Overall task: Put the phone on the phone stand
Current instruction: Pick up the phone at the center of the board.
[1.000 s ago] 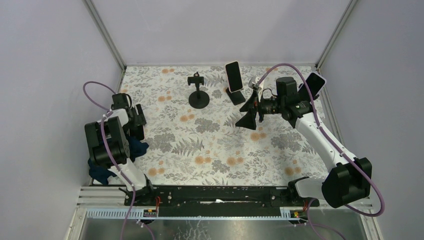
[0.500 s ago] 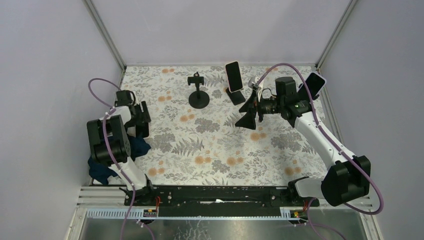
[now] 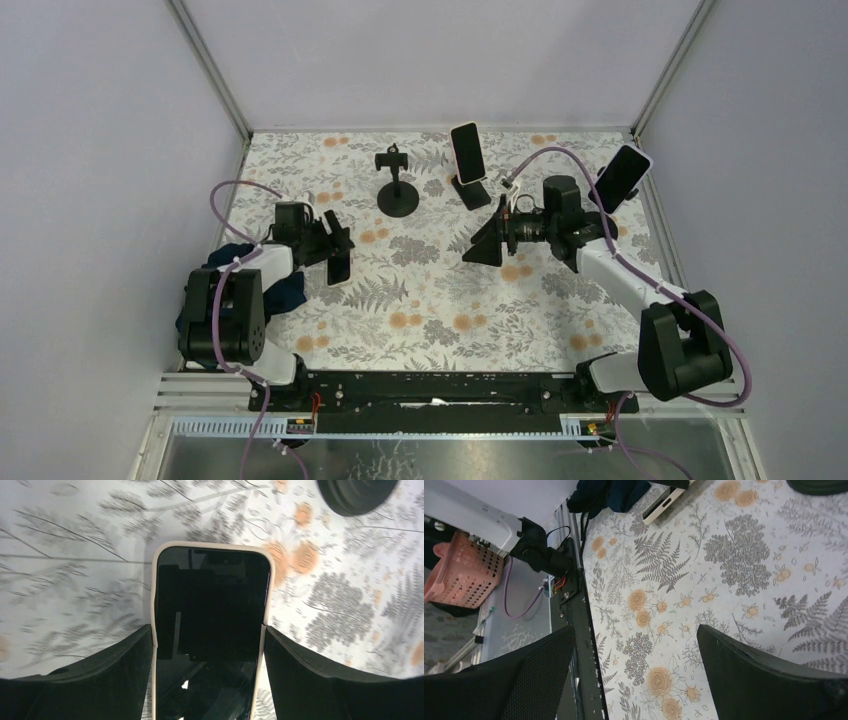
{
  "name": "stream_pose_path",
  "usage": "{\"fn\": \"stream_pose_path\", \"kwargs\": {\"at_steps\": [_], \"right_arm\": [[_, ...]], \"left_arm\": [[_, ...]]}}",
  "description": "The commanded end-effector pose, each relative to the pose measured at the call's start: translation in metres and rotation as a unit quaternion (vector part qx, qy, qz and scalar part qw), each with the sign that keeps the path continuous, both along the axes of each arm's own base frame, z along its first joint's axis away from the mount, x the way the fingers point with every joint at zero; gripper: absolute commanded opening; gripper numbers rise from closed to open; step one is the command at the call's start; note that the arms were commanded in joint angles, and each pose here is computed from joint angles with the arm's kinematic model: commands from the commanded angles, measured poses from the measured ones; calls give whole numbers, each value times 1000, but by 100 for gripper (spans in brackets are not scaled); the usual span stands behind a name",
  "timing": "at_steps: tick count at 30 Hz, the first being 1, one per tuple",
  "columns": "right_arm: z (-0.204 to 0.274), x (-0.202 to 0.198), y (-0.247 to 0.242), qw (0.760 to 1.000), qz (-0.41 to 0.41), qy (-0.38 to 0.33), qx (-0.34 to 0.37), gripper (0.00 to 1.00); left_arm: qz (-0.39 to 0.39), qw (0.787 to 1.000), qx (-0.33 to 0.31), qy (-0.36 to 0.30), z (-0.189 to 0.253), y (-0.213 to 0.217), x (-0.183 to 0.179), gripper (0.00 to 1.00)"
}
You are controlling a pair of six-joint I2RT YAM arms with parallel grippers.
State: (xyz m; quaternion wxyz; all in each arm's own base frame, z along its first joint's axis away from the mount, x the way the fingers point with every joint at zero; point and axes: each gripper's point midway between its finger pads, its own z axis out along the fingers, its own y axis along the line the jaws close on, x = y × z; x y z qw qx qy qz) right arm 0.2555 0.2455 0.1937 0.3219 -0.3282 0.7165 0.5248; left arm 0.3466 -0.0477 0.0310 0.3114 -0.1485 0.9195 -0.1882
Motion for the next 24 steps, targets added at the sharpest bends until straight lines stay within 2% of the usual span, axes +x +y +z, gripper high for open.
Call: {"fn": "stream_pose_path", "kwargs": {"at_steps": [1,4,12,24], "right_arm": [[-1,14,16,998,-48,10,40,100],[-23,14,29,997,-67,35,33,99],[-69,-1,64,990,-59,132,8,96],[-112,-26,97,977,-38,204,-40,89]], "left_arm": [[19,996,-89,0,-3,-43,-18,53],[26,992,-119,-17,3,-65,-25,53],[49,977,-196,-62,21,-117,-39,53],[67,962,-248,-94,45,-167,-44,52]]}}
